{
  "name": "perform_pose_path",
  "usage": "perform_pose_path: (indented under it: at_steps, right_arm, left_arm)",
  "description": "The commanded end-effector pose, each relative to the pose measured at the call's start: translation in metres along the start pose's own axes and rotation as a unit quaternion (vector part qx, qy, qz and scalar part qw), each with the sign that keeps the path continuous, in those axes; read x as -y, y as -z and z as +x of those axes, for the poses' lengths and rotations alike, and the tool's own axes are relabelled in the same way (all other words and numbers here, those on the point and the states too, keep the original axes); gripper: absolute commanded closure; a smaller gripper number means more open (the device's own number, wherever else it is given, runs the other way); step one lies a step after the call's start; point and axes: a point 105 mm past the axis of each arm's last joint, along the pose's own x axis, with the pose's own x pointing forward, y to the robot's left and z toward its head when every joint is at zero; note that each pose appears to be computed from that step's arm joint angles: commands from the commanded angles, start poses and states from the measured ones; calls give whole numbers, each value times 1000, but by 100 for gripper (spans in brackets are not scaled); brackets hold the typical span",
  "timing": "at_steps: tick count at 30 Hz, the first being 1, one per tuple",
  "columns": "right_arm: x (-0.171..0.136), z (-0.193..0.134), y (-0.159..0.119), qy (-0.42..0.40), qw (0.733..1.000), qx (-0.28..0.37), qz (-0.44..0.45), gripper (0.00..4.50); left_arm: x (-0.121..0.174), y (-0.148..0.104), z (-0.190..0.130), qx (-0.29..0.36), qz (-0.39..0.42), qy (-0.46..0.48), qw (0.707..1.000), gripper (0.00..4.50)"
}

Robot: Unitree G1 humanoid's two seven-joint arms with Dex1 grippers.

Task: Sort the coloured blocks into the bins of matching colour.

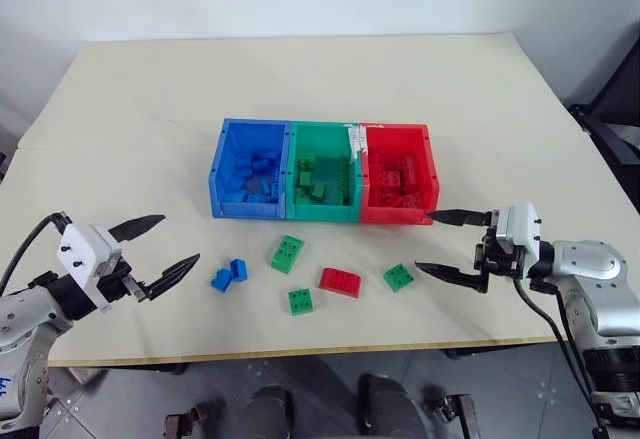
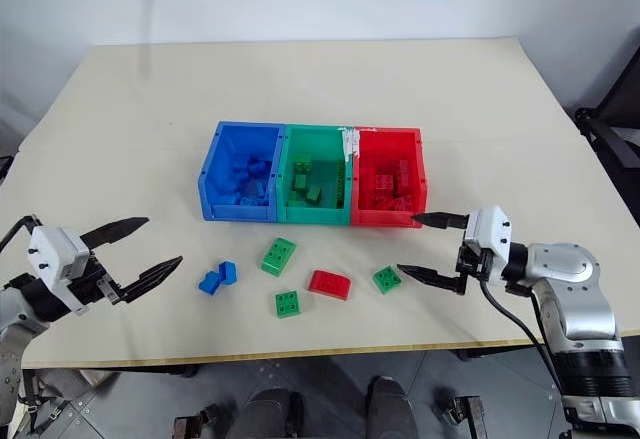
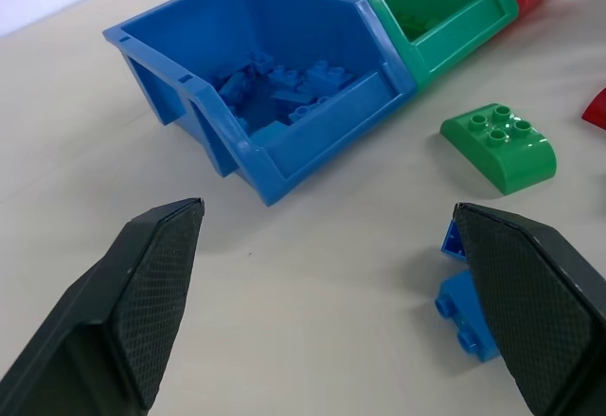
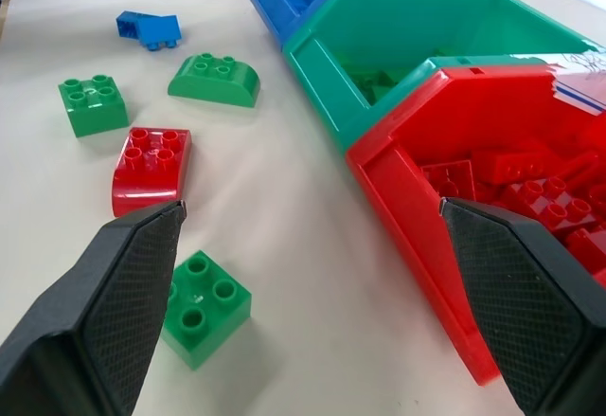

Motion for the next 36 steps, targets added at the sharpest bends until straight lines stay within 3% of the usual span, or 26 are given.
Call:
perform_pose_path:
  at_steps: [1,9,13,23,31,36]
  right_arm:
    - [-1,1,-8,4,1000,12,-21,0]
    - [-4,-56,12,39,997,-70,-13,0]
    - [-10,-73,23,16,993,-113,-14,0]
    - [-14,-16,28,-145,983,-114,-22,0]
    - [-11,31,43,-249,961,-120,-32,0]
    - [-15,37,46,-271,954,-121,-37,122]
  left_arm:
    - [-2,-6,-1,4,18,0,1000,2]
    - [59,-25,29,47,-12,163,985,2]
    - [89,-35,47,75,-18,230,970,2]
    - [102,-21,34,39,-44,290,955,2]
    - [96,-14,14,19,-39,268,962,2]
    - [94,-15,15,25,-32,251,967,0]
